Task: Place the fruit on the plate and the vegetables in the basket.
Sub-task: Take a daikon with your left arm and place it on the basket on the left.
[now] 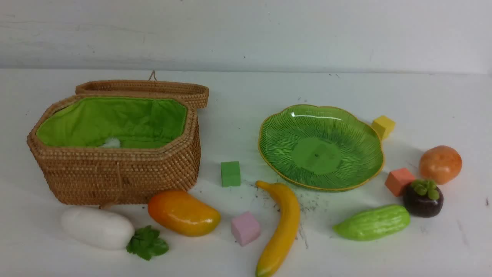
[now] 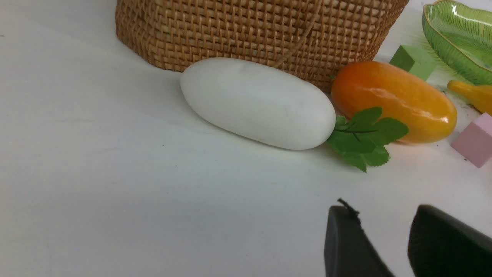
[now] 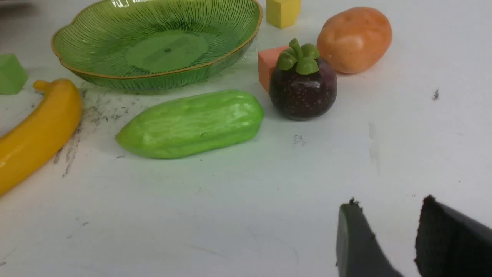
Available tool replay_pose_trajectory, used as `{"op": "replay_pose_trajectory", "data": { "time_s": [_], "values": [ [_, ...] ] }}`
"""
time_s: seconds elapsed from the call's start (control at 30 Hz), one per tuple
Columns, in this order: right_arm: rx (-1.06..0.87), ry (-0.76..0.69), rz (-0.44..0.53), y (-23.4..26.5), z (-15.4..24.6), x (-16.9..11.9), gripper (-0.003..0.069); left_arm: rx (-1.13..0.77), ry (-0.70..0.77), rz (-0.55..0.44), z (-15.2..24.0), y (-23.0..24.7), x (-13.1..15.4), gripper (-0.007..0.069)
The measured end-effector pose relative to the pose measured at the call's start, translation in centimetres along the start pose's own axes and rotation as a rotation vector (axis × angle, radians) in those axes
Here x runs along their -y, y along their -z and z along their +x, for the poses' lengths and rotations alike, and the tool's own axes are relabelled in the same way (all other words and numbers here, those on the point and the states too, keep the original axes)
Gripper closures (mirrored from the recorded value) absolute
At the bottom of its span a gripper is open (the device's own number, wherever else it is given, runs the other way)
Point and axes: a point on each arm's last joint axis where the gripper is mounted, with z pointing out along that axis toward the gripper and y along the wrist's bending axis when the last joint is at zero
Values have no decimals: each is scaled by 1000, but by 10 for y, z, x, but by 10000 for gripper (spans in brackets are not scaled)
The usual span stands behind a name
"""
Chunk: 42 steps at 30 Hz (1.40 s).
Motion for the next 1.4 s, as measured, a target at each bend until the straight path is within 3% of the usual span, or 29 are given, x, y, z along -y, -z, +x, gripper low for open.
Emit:
{"op": "replay_pose_trajectory", "data": {
  "time_s": [0.83,1.0,1.07,1.2,1.3,1.4],
  "values": [
    [0,0,0,0,0,0,417,23,10,7,-2,0,1,386],
    [0,0,0,0,0,0,417,151,284,93,-15,1,6,386],
    [0,0,0,0,0,0,417,237,522,150,-24,3,7,386],
    [0,0,0,0,0,0,417,368,794,197,-36,7,3,386],
    [0,0,0,0,0,0,417,391,846,206,-39,9,3,400],
    [0,0,0,0,0,0,417,362,733,252,-55,19,15,519]
  ]
}}
